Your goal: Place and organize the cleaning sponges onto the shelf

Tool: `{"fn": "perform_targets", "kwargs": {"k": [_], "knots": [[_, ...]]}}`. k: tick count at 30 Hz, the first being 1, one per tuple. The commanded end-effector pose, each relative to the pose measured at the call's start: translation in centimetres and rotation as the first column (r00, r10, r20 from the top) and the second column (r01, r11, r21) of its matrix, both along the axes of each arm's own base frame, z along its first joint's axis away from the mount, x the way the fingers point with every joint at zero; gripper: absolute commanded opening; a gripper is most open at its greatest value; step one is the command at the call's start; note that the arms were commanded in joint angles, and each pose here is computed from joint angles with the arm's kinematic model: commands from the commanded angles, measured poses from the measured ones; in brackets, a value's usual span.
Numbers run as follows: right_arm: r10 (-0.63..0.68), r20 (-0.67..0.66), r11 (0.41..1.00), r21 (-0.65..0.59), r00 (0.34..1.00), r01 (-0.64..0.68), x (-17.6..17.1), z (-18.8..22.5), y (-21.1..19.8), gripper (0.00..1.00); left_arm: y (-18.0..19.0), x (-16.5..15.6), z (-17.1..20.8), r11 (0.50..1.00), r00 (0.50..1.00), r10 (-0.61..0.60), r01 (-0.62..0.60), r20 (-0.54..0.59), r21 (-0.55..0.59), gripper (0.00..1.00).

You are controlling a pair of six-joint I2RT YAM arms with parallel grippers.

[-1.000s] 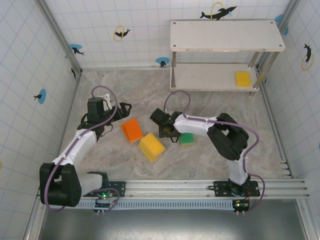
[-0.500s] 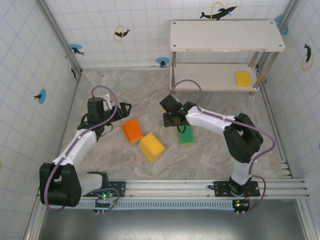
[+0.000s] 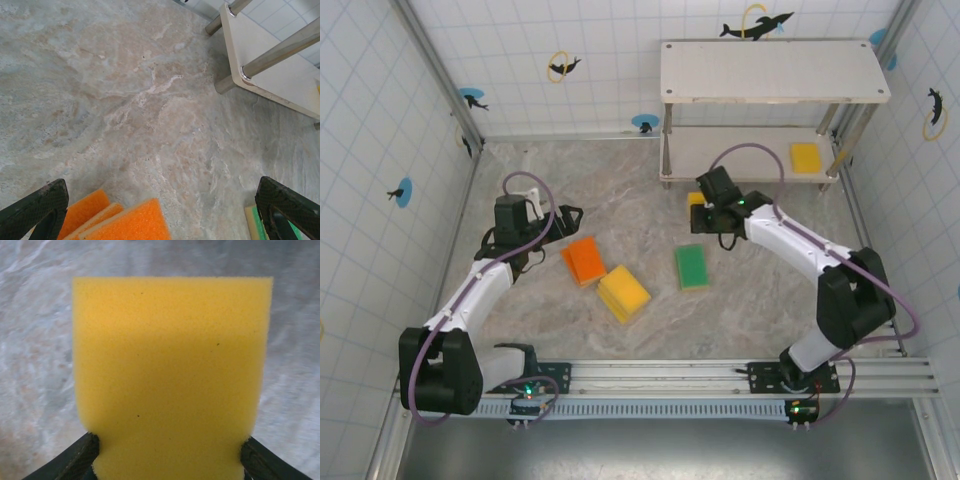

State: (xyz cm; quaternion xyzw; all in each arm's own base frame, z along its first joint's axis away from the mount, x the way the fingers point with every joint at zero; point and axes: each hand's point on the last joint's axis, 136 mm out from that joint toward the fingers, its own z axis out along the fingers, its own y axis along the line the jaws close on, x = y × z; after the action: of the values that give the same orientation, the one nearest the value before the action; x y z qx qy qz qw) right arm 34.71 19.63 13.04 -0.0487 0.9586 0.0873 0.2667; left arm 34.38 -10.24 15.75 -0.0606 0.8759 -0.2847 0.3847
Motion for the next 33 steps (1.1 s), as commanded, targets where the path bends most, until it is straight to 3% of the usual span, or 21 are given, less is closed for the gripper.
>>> {"fn": "perform_targets", "kwargs": {"k": [1, 20, 33], "knots": [[-0.004, 0.027, 1.0, -0.028, 1.0, 0.005, -0.1, 1.0, -2.7, 0.6, 0.0, -0.1, 0.2, 1.0, 1.0, -0.006, 0.006, 0.022, 0.008, 0.98], [-0.108, 0.166, 0.972, -0.19, 0.98, 0.139, 6.6, 4.7, -14.1, 0.58, -0.7, 1.0, 1.5, 0.999, 0.997, -0.031, 0.032, 0.074, -0.014, 0.98], [-0.17, 0.28, 0.909, -0.325, 0.945, 0.26, 10.7, 4.7, -18.5, 0.57, -0.6, 2.1, 0.6, 0.999, 0.997, -0.046, 0.044, 0.068, 0.022, 0.98]]}}
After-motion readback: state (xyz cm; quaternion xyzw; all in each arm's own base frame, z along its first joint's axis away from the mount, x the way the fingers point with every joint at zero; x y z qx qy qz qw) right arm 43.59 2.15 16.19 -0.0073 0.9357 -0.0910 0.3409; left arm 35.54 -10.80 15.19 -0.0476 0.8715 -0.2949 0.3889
